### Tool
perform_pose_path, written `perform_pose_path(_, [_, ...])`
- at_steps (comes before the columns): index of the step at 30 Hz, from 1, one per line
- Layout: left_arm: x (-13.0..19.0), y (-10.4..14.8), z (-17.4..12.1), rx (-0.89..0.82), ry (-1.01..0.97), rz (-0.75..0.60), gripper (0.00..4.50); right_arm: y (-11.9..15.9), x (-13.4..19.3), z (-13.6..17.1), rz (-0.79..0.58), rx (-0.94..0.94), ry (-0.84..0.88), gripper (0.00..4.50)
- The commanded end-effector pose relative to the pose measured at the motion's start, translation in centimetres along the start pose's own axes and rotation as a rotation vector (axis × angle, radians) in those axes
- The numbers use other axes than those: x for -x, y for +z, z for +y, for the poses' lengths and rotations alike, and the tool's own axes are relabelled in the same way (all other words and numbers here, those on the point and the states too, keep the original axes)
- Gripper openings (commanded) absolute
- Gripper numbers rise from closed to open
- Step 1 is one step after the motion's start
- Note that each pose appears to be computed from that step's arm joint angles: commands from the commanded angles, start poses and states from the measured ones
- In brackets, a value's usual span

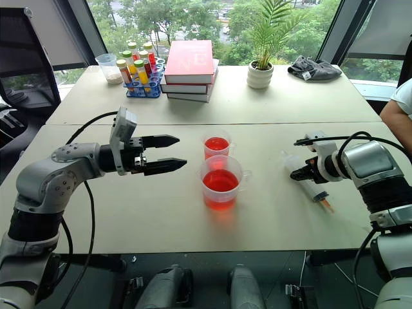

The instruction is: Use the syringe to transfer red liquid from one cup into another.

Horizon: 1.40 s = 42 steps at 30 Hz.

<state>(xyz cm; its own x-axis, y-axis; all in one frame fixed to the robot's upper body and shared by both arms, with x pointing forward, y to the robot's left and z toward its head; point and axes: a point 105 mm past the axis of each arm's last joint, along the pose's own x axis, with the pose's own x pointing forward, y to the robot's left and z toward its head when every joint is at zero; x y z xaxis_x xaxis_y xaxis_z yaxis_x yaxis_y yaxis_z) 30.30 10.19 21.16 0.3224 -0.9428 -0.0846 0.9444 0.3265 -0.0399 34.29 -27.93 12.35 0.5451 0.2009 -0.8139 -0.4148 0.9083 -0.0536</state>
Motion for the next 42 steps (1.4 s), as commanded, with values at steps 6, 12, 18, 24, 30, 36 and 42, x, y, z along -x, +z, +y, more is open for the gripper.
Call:
perform_pose_path(6, [-0.7,3.3,0.2,-0.06,-0.065,-0.075,4.5,8.7,7.9,3.7,-0.602,0.156,0.044,1.36])
perform_pose_path(12, [-2.0,4.7,0.3,-0.066,-0.134,-0.111,4.5,11.9,15.0,9.7,-1.199,0.195,0.225,1.36])
perform_pose_path(18, [-3.6,6.0,1.0,-0.096,-0.209,-0.103,4.5,11.7,16.0,14.2,-1.453,0.13,0.436,1.36])
perform_pose_path(24, [-4.4,6.7,1.1,-0.123,-0.244,-0.112,4.5,10.1,11.7,16.9,-1.388,0.135,0.534,1.36])
perform_pose_path(30, [-4.3,7.3,0.7,-0.132,-0.271,-0.115,4.5,9.1,7.9,18.5,-1.341,0.174,0.543,1.36])
perform_pose_path(36, [-2.7,7.8,0.0,-0.132,-0.283,-0.102,4.5,8.6,5.5,20.0,-1.327,0.224,0.547,1.36])
perform_pose_path(42, [-2.4,7.3,-0.9,-0.124,-0.288,-0.062,4.5,8.1,4.7,20.3,-1.318,0.259,0.583,1.36])
